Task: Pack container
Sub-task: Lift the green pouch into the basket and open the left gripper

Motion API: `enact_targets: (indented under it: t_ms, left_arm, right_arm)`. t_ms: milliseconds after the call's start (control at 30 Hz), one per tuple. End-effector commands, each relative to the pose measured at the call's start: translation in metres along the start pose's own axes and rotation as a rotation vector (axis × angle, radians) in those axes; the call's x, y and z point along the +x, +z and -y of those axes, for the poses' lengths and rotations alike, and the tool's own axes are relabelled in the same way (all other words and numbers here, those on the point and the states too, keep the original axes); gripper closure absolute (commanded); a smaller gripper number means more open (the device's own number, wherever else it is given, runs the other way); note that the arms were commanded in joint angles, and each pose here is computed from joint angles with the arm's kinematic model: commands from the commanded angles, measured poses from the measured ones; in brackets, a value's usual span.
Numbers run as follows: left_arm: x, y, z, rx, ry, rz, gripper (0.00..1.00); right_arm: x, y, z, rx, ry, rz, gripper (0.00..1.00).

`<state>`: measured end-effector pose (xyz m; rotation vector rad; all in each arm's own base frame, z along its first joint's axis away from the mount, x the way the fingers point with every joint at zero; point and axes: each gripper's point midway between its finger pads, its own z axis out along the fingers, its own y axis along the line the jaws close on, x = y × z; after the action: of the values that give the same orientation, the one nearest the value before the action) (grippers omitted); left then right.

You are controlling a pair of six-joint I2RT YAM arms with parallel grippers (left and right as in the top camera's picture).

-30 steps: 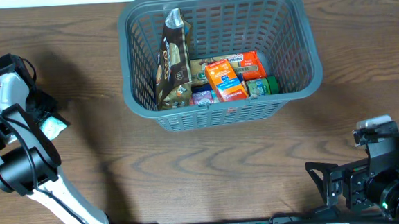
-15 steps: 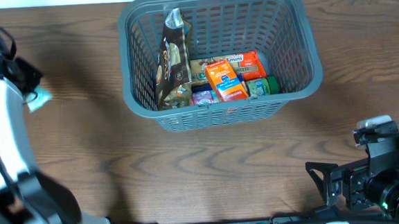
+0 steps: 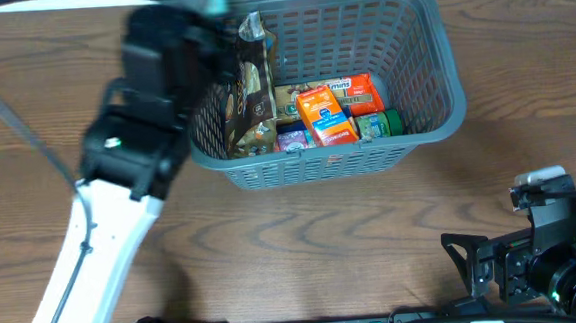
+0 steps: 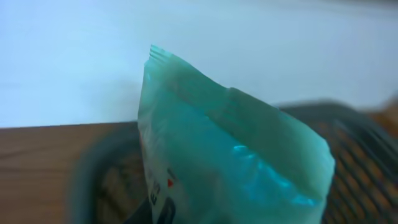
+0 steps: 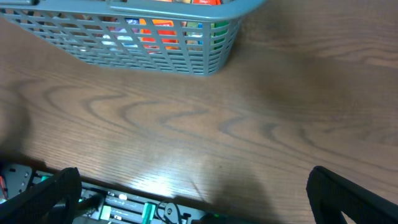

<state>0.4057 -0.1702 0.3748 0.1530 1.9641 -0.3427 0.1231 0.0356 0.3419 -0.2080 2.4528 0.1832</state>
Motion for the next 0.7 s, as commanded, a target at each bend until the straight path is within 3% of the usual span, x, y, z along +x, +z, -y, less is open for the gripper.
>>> enact_targets:
  t_ms: [0, 167, 433, 467, 500, 533, 567, 667]
  left_arm:
    - [0.024, 0.026, 0.023, 0.034, 0.063, -0.067, 0.90]
    - [0.057, 0.049, 0.055, 0.082, 0.027, -0.151, 0.89]
    - [0.076, 0.040, 0.091, 0.190, 0.023, -0.216, 0.89]
    - [0.077, 0.040, 0.090, 0.187, 0.017, -0.222, 0.83]
    - [0.078, 0.040, 0.089, 0.184, 0.012, -0.227, 0.55]
    - [0.077, 0.040, 0.088, 0.182, 0.011, -0.225, 0.14]
    - [0.076, 0.039, 0.087, 0.177, 0.010, -0.220, 0.01]
    - [0.061, 0.036, 0.070, 0.090, 0.011, -0.166, 0.01]
  right_arm:
    - [0.000, 0.000, 0.001, 0.004, 0.004, -0.001, 0.01]
    - [0.000, 0.000, 0.001, 0.004, 0.004, -0.001, 0.01]
    - [0.000, 0.000, 0.001, 0.004, 0.004, -0.001, 0.01]
    - [0.000, 0.000, 0.001, 0.004, 0.004, -0.001, 0.01]
    - [0.000, 0.000, 0.001, 0.004, 0.004, -0.001, 0.01]
    - [0.000, 0.000, 0.001, 0.004, 0.004, -0.001, 0.01]
    - [0.000, 0.000, 0.001, 0.004, 0.004, -0.001, 0.01]
    - [0.000, 0.000, 0.001, 0.004, 0.004, -0.001, 0.01]
